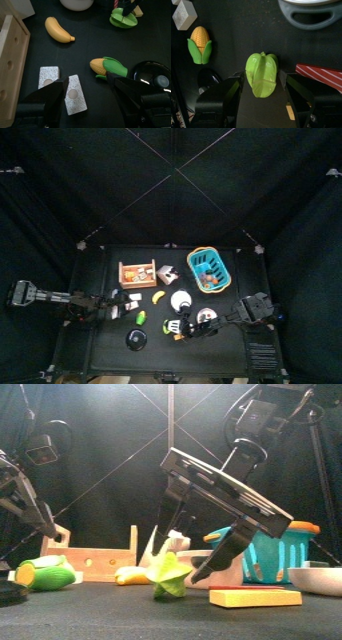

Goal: Move starfruit to middle to cut

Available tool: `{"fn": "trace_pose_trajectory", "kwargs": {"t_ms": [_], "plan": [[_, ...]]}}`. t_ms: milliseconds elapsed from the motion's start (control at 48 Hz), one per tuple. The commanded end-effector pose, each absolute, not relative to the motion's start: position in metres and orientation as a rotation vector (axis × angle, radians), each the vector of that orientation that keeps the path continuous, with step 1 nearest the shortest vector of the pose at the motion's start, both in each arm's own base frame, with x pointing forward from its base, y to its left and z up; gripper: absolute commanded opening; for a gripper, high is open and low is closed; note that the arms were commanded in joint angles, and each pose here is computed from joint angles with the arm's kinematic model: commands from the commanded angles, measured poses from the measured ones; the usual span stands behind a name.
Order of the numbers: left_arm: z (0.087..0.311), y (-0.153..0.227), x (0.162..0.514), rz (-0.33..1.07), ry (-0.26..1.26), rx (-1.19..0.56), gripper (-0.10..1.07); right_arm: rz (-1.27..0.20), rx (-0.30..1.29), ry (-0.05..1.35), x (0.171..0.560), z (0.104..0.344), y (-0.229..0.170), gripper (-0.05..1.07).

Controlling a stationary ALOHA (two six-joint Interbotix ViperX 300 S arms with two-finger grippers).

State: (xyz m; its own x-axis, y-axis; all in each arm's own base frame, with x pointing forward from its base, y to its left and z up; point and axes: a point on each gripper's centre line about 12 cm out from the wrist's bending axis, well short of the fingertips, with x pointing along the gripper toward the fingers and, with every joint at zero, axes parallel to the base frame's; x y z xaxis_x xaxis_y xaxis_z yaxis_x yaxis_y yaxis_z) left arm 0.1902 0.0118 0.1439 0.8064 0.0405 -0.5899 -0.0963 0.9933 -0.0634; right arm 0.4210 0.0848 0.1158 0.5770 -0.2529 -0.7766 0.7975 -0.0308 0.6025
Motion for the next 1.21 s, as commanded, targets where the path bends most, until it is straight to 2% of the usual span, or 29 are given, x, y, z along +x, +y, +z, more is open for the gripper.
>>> {"fn": "trace_pose_trajectory", "kwargs": {"t_ms": [0,625,1188], "plan": [[0.148,0.012,0.193,0.071,0.613,-0.094,0.94,-0.860,1.377,0.481,0.425,0.139,0.085,0.90],[0.148,0.012,0.193,0.071,0.613,-0.094,0.94,-0.851,1.320,0.465,0.425,0.137,0.072,0.90],[0.148,0.012,0.193,0.071,0.613,-0.093,0.94,-0.816,1.304,0.441,0.433,0.146,0.070,0.90]]}}
